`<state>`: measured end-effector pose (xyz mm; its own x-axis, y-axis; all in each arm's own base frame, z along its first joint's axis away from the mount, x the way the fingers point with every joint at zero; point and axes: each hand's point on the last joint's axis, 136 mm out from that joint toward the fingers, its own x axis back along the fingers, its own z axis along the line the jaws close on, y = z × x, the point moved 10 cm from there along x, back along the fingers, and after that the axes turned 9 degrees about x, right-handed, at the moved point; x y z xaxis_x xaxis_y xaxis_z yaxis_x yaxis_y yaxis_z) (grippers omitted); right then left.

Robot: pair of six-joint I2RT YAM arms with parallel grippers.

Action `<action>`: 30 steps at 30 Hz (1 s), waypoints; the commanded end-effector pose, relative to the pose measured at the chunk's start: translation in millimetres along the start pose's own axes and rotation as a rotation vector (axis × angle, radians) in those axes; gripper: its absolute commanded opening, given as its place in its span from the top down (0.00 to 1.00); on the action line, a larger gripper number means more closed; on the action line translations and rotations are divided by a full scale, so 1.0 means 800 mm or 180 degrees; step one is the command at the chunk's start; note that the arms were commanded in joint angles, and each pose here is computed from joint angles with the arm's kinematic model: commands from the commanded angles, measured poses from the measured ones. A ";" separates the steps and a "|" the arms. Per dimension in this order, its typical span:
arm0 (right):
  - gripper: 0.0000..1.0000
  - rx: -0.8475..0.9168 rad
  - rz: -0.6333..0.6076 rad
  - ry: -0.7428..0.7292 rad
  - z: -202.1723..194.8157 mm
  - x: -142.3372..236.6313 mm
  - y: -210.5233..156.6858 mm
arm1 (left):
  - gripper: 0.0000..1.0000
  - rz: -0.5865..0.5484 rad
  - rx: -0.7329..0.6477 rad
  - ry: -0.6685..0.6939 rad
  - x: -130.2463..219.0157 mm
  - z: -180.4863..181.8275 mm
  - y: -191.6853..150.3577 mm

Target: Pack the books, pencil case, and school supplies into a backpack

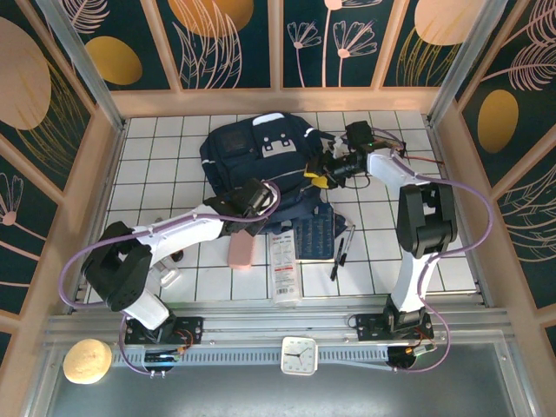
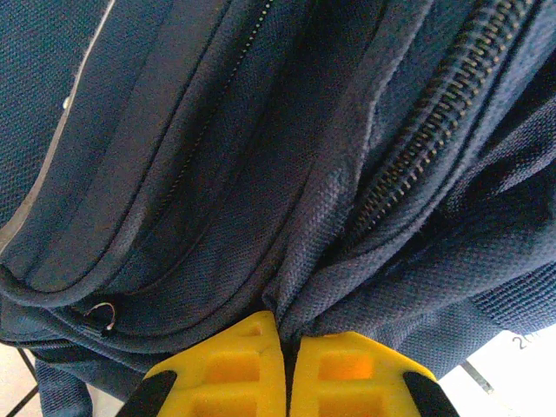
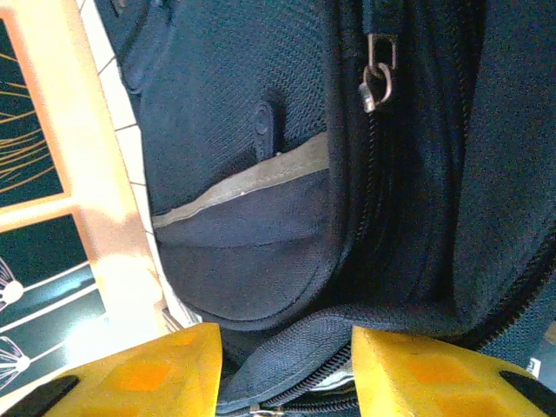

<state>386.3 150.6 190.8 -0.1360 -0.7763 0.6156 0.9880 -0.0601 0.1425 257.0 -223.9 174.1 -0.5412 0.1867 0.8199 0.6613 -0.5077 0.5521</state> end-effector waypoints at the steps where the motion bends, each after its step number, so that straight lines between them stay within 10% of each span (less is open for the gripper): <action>1: 0.55 -0.0006 0.0005 -0.0132 0.001 -0.011 0.005 | 1.00 -0.0164 0.0089 0.0040 0.013 0.008 0.005; 17: 0.50 -0.0853 -0.0431 0.0016 -0.028 -0.018 -0.045 | 1.00 -0.0182 0.0201 0.0107 0.012 0.010 0.008; 30: 0.63 -0.0698 -0.0561 0.0295 -0.002 -0.041 0.008 | 1.00 -0.0270 0.0105 0.0007 0.021 0.010 0.004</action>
<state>382.3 162.7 159.9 -0.2733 -0.7720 0.5739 0.9454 -0.3257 0.0121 255.6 -217.2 177.1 -0.5580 0.1847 0.8090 0.6624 -0.4881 0.5683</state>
